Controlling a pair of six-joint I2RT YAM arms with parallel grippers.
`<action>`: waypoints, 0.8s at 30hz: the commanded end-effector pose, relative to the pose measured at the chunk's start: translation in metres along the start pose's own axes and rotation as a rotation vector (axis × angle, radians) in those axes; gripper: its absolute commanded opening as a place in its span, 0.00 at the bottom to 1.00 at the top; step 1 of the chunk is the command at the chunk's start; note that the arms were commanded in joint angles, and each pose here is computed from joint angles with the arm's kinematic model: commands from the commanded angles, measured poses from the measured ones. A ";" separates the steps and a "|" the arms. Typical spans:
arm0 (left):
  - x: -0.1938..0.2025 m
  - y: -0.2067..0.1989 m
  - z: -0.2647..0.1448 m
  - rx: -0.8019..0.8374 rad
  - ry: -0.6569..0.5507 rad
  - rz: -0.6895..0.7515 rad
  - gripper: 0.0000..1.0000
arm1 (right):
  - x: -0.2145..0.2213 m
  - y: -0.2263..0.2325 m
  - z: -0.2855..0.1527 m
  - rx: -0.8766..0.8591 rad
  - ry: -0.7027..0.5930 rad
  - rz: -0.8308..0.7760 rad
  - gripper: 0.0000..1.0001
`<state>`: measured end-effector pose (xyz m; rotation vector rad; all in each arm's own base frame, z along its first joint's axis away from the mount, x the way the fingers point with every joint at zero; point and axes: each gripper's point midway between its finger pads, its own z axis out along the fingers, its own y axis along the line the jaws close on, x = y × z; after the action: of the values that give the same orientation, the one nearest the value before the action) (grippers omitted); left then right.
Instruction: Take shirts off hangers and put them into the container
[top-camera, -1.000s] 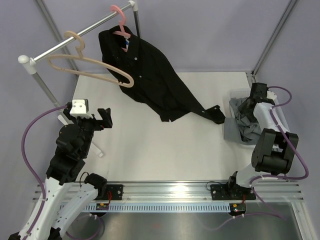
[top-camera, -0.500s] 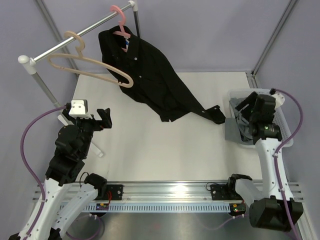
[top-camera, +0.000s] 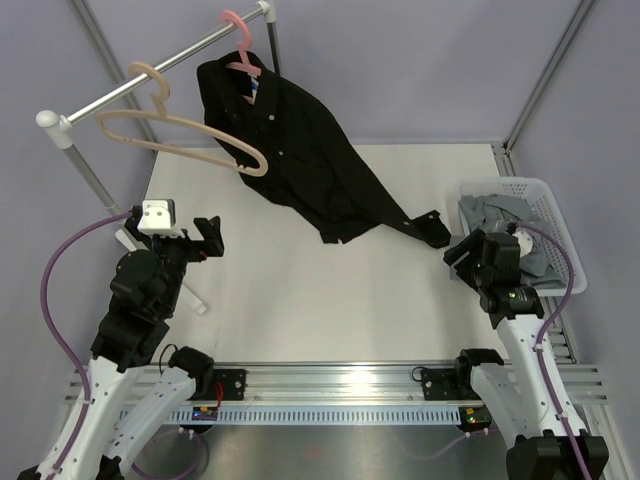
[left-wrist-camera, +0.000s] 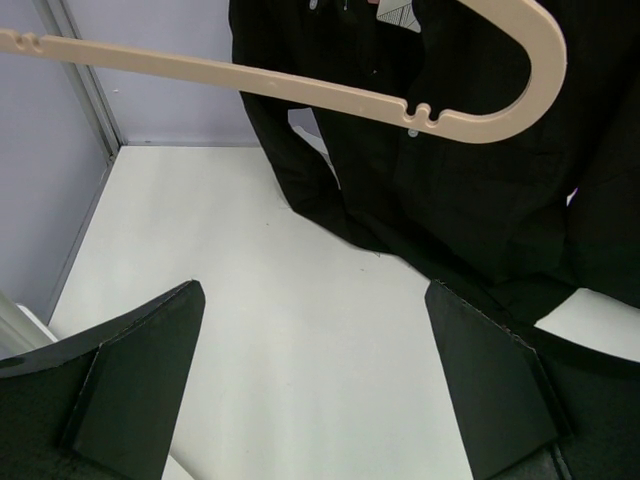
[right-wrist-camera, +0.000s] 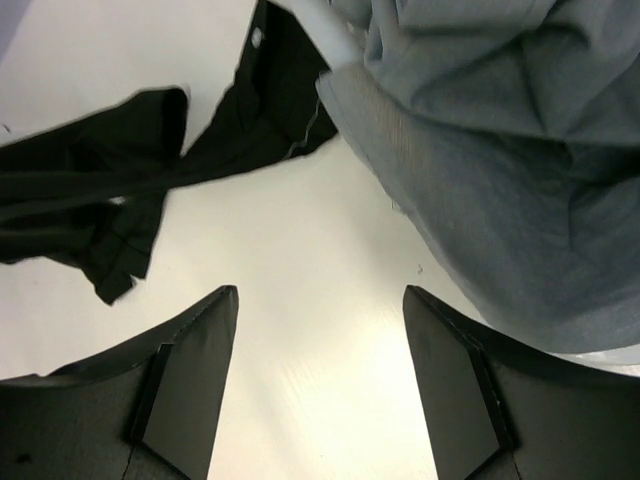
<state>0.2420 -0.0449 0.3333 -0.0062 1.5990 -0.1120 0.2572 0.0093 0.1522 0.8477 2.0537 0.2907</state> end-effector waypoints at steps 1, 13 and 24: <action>-0.008 0.000 0.002 -0.001 -0.040 -0.009 0.99 | 0.021 -0.004 0.001 0.004 0.048 0.037 0.76; -0.008 -0.001 0.002 0.004 -0.037 -0.009 0.99 | 0.034 -0.035 0.009 0.153 0.056 0.055 0.78; -0.008 -0.001 0.002 0.002 -0.039 -0.008 0.99 | 0.032 -0.046 0.023 0.205 0.002 0.083 0.78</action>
<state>0.2420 -0.0448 0.3333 -0.0065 1.5990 -0.1117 0.2315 0.0002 0.0927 1.0322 2.1400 0.1539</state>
